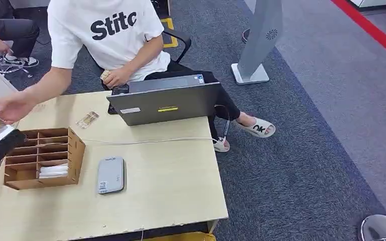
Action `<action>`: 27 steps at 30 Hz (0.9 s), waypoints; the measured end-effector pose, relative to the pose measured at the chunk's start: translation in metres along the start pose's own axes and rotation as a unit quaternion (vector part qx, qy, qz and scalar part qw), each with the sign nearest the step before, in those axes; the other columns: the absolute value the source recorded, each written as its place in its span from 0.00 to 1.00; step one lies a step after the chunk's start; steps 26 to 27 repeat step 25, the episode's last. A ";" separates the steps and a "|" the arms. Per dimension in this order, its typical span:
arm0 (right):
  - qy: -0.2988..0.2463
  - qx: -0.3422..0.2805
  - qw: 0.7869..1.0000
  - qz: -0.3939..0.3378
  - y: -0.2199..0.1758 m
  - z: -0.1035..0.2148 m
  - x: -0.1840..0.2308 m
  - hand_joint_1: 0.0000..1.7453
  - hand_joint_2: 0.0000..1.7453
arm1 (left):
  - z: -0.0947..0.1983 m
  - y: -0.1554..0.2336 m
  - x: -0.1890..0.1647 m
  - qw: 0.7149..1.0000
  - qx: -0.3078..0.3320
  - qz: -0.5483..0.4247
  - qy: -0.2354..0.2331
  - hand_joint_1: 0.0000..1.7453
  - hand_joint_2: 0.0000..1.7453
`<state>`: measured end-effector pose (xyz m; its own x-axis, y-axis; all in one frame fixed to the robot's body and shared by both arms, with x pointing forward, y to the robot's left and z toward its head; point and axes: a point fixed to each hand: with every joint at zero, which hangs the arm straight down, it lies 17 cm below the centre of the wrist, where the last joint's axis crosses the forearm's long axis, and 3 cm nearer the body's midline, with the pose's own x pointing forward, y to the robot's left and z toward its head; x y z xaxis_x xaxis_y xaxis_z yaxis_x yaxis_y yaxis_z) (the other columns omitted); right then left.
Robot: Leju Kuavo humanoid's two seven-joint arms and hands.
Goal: Pass the card to the sensor for recognition and then transmit it.
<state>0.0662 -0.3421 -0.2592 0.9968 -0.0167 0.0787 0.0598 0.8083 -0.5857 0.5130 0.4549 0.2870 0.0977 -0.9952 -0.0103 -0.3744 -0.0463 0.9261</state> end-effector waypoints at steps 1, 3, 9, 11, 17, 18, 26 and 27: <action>0.000 0.000 1.000 0.000 0.000 0.000 0.000 0.00 1.00 | -0.002 0.002 -0.001 1.000 0.003 0.000 0.001 1.00 1.00; 0.000 0.000 1.000 0.000 0.000 0.000 0.000 0.00 1.00 | -0.005 0.006 -0.003 1.000 0.006 0.000 0.003 1.00 1.00; -0.001 0.000 1.000 0.001 0.000 0.000 0.000 0.00 1.00 | -0.008 0.008 -0.007 1.000 0.009 -0.005 0.009 1.00 1.00; -0.002 0.000 1.000 0.002 0.000 0.000 0.001 0.00 1.00 | -0.009 0.007 -0.010 1.000 0.008 -0.008 0.015 1.00 1.00; 0.000 -0.002 1.000 0.005 -0.001 0.000 0.000 0.00 1.00 | -0.008 -0.001 -0.014 1.000 0.003 -0.011 0.020 1.00 1.00; 0.000 -0.002 1.000 0.005 -0.001 0.000 0.000 0.00 1.00 | -0.008 -0.002 -0.014 1.000 0.002 -0.011 0.020 1.00 1.00; -0.001 -0.002 1.000 0.006 -0.001 0.000 0.000 0.00 1.00 | -0.002 -0.006 -0.006 1.000 0.014 -0.012 0.010 0.00 1.00; -0.001 -0.002 1.000 0.006 -0.001 0.000 0.000 0.00 1.00 | -0.002 -0.006 -0.006 1.000 0.014 -0.012 0.010 0.00 1.00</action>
